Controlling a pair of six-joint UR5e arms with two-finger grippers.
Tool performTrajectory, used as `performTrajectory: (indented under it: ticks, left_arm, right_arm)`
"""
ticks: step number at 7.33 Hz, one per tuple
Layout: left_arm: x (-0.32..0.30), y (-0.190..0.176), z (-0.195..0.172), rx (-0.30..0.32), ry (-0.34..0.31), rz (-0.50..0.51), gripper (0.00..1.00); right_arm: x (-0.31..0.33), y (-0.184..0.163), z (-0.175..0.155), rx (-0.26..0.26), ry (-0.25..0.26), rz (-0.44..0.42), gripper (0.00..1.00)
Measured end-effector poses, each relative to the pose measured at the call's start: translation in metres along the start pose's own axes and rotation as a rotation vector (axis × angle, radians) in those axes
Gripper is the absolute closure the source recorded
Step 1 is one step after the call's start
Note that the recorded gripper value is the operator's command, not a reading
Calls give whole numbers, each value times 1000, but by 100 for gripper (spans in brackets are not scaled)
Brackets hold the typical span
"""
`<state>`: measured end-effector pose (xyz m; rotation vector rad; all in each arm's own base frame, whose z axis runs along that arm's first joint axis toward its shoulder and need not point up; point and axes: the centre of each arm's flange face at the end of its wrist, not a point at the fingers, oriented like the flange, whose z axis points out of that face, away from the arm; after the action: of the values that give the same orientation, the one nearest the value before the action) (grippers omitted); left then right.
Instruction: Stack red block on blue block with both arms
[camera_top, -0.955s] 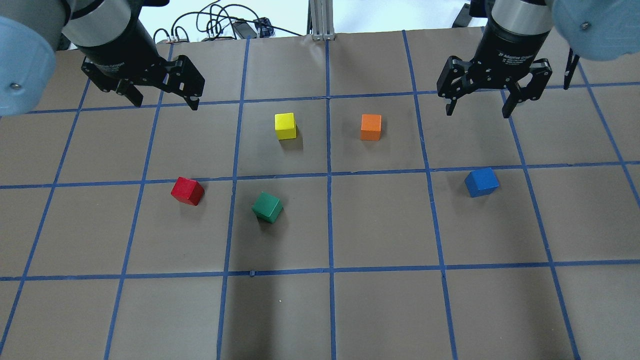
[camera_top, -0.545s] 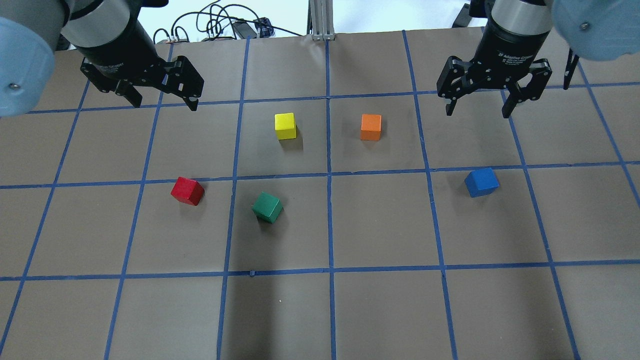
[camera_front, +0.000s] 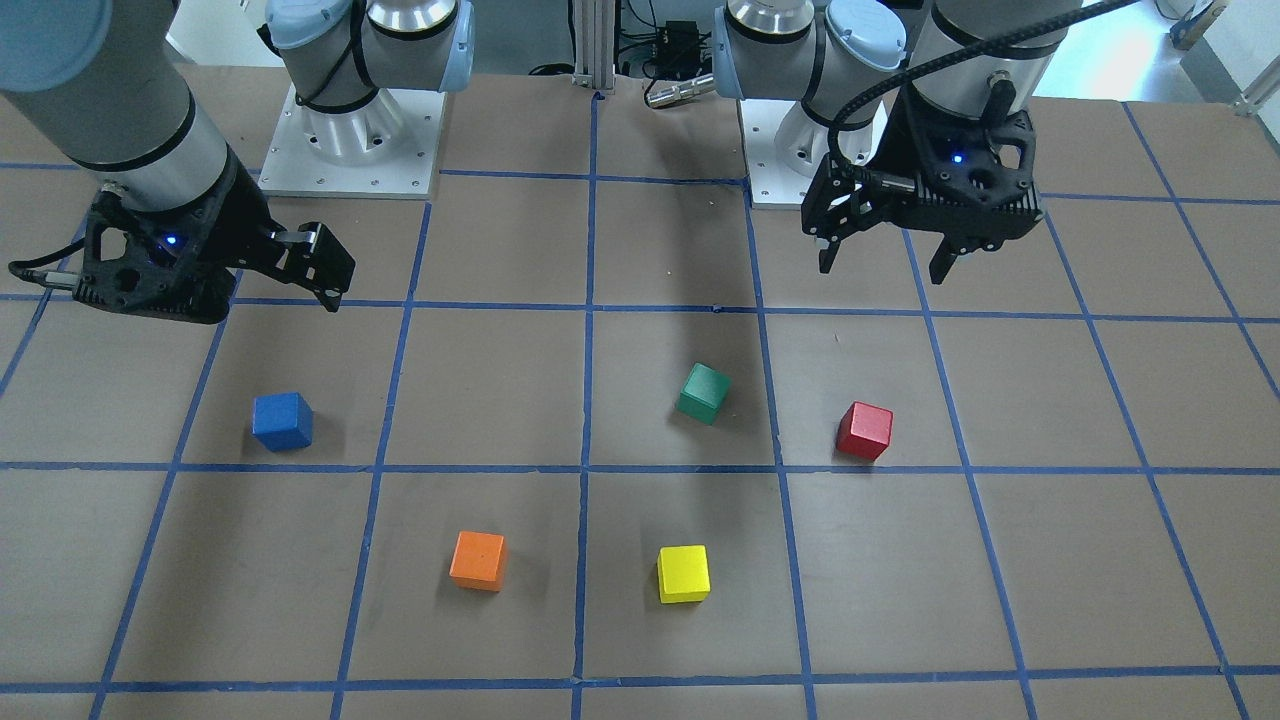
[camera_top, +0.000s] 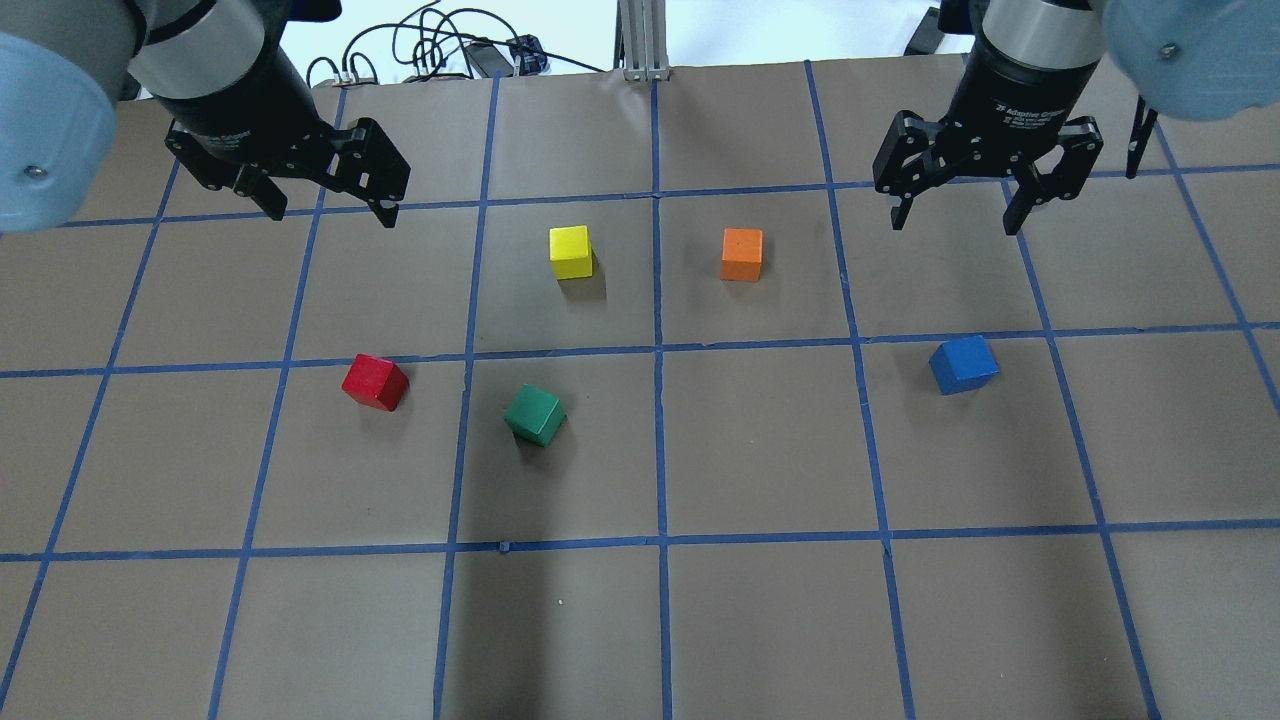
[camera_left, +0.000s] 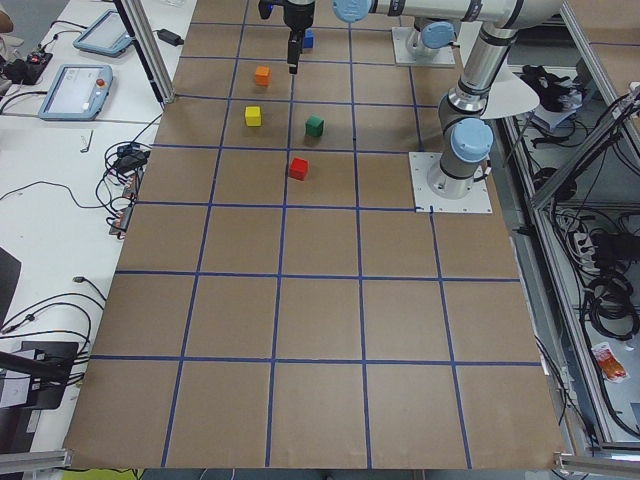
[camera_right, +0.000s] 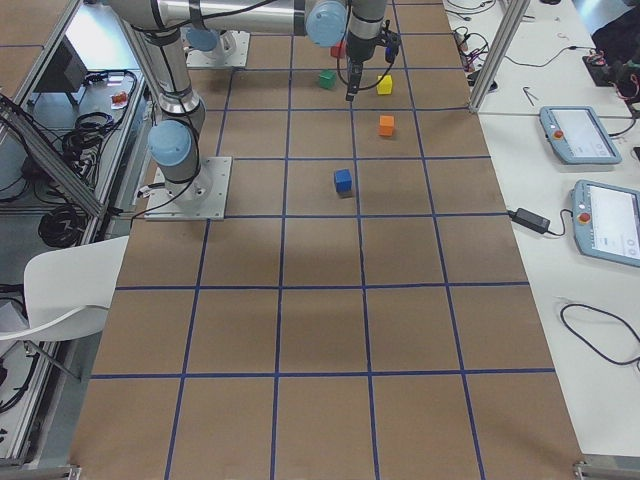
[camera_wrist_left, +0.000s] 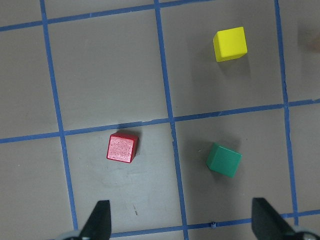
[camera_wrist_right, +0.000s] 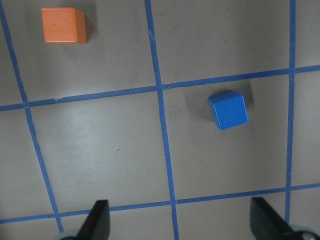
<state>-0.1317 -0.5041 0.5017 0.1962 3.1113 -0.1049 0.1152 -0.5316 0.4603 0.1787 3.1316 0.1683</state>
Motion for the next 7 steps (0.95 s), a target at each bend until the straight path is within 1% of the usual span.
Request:
performTrajectory:
  ticks: [2, 5, 7]
  left_arm:
    - [-26, -14, 42, -52, 16, 16, 0]
    - [-55, -30, 143, -127, 29, 58, 0]
    - [-80, -26, 195, -143, 33, 57, 0]
  right_arm:
    - [0, 0, 0, -1, 1, 0, 0]
    - [0, 0, 1, -2, 1, 2, 0]
    - [0, 0, 1, -2, 2, 2, 0]
